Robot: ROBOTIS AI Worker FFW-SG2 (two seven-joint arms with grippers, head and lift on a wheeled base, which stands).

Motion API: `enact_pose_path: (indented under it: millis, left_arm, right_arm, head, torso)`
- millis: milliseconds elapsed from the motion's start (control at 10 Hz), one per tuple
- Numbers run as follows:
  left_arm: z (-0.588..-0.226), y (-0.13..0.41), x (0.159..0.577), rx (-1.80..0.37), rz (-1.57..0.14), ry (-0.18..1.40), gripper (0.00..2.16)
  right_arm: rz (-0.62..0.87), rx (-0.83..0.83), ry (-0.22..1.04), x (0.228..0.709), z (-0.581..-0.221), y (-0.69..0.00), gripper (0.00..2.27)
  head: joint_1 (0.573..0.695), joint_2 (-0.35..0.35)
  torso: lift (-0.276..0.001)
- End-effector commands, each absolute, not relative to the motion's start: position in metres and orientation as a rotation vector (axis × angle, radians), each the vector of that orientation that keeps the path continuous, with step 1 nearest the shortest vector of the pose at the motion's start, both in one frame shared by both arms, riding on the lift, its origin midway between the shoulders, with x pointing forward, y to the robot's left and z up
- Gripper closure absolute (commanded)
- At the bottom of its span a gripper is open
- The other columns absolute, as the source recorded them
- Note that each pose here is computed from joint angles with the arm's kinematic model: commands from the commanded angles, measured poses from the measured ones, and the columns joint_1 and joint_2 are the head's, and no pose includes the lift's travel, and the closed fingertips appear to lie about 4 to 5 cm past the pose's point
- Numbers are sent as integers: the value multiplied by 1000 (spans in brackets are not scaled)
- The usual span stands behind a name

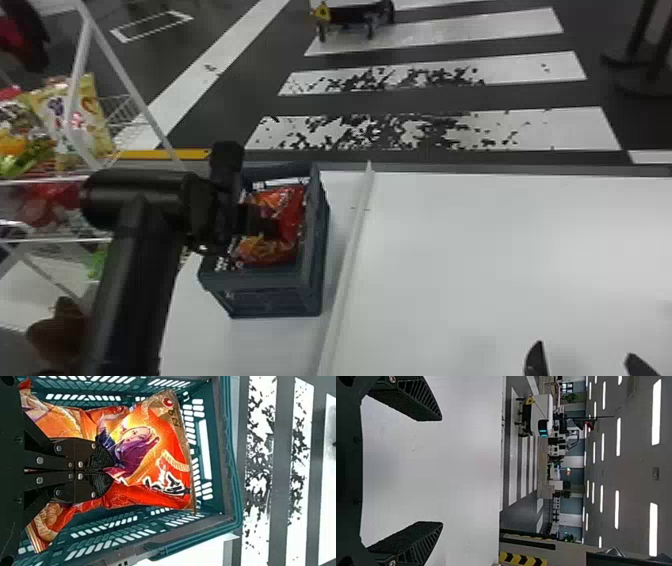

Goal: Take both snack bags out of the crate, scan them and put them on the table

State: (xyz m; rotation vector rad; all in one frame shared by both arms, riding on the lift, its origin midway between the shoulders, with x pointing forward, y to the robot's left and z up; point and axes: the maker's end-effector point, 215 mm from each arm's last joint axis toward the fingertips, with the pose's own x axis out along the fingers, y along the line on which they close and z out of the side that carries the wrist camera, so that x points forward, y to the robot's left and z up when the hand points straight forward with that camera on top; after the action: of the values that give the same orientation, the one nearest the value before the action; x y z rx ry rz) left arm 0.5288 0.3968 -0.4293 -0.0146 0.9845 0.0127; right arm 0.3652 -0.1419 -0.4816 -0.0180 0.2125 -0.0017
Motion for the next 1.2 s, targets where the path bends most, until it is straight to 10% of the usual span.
enact_pose_path:
  millis: [0,1100]
  left_arm:
    - [-413,397,524,-36,10,962,2138]
    - [-321,387,521,-60,-26,784,2138]
  right_arm:
    - [-2,-17,213,366,-482,-142,49]
    - [1,-31,246,365,-488,-140,49]
  head:
    - [695,310]
    - [695,316]
  torso:
    - [-93]
    - [-93]
